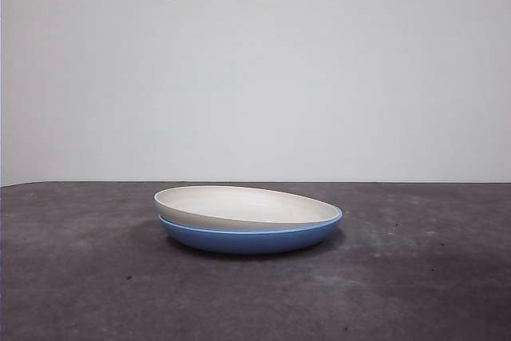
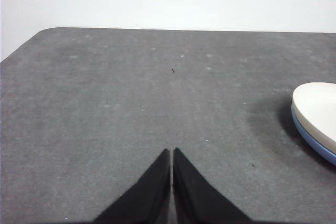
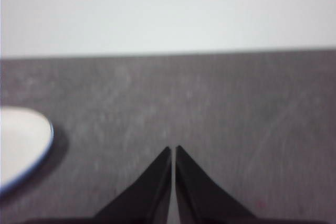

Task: Pick up the white plate, put it on the blue plate, put it on desk

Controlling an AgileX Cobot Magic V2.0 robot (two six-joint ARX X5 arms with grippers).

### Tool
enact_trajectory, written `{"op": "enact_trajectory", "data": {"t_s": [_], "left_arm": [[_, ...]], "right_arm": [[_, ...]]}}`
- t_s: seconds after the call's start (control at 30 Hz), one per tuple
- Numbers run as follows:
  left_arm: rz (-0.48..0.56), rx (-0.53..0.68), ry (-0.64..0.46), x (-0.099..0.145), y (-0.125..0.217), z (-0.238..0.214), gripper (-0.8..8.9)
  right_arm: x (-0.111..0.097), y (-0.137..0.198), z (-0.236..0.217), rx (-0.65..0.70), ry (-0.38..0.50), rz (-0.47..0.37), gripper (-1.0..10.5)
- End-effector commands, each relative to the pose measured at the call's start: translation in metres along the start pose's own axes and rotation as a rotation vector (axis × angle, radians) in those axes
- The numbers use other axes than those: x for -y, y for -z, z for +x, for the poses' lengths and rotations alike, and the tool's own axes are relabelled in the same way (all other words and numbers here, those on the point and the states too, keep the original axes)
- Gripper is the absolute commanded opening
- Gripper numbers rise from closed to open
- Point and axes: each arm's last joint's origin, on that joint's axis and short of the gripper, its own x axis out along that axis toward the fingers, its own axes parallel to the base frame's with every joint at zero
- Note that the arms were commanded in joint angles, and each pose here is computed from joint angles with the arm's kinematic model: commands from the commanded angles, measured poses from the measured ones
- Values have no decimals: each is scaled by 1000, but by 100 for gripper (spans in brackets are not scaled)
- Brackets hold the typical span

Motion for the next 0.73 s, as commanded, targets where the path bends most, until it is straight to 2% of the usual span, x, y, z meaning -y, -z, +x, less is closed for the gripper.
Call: {"op": "enact_trajectory", "data": {"t_s": [0.03, 0.73], "left_arm": [[-7, -26, -6, -1, 7, 2, 9], [-7, -26, -6, -1, 7, 2, 9]], "right_arm": [[1, 8, 0, -64, 12, 21, 8], [1, 7, 0, -62, 4, 32, 8]]}}
